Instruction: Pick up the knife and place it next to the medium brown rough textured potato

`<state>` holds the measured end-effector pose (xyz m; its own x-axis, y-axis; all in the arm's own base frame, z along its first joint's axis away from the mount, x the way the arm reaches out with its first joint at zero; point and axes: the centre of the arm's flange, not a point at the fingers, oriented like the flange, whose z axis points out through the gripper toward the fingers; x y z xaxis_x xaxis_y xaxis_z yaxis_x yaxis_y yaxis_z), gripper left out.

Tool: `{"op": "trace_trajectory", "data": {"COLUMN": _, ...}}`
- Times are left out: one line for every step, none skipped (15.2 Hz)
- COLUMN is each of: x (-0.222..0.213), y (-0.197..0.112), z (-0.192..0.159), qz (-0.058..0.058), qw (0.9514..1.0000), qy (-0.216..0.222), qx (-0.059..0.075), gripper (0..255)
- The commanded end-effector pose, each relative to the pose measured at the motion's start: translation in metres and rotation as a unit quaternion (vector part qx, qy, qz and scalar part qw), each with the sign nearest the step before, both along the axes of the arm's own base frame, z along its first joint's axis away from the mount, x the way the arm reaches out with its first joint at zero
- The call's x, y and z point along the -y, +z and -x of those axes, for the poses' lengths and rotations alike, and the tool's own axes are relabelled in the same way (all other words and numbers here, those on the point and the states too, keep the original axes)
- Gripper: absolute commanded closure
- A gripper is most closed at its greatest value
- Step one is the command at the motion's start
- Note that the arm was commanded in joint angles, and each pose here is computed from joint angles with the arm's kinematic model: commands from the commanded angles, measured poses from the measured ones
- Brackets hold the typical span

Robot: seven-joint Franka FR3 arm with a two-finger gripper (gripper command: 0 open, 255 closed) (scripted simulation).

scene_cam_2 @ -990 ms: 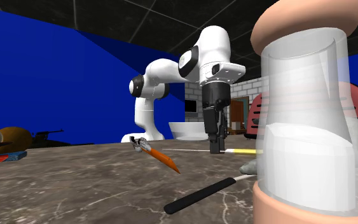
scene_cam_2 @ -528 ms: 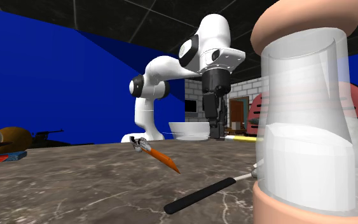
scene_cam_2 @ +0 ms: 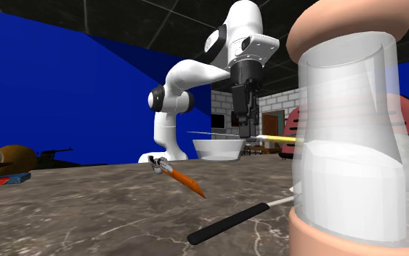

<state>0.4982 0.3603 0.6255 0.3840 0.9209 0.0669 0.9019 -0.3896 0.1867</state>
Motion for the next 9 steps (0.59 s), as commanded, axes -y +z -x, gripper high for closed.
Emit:
{"op": "trace_trajectory", "data": {"x": 0.0, "y": 0.011, "z": -0.001, "qz": 0.0, "qw": 1.0, "qy": 0.0, "qx": 0.0, "gripper": 255}}
{"op": "trace_trajectory", "data": {"x": 0.0, "y": 0.016, "z": -0.001, "qz": 0.0, "qw": 1.0, "qy": 0.0, "qx": 0.0, "gripper": 255}}
{"op": "trace_trajectory", "data": {"x": 0.0, "y": 0.022, "z": -0.001, "qz": 0.0, "qw": 1.0, "qy": 0.0, "qx": 0.0, "gripper": 255}}
{"op": "trace_trajectory", "data": {"x": 0.0, "y": 0.027, "z": -0.001, "qz": 0.0, "qw": 1.0, "qy": 0.0, "qx": 0.0, "gripper": 255}}
{"op": "trace_trajectory", "data": {"x": 0.0, "y": 0.032, "z": -0.001, "qz": 0.0, "qw": 1.0, "qy": 0.0, "qx": 0.0, "gripper": 255}}
{"op": "trace_trajectory", "data": {"x": 0.0, "y": 0.037, "z": -0.001, "qz": 0.0, "qw": 1.0, "qy": 0.0, "qx": 0.0, "gripper": 255}}
{"op": "trace_trajectory", "data": {"x": 0.0, "y": 0.043, "z": -0.001, "qz": 0.0, "qw": 1.0, "qy": 0.0, "qx": 0.0, "gripper": 255}}
{"op": "trace_trajectory", "data": {"x": 0.0, "y": 0.048, "z": -0.001, "qz": 0.0, "qw": 1.0, "qy": 0.0, "qx": 0.0, "gripper": 255}}
{"op": "trace_trajectory", "data": {"x": 0.0, "y": 0.053, "z": -0.001, "qz": 0.0, "qw": 1.0, "qy": 0.0, "qx": 0.0, "gripper": 255}}
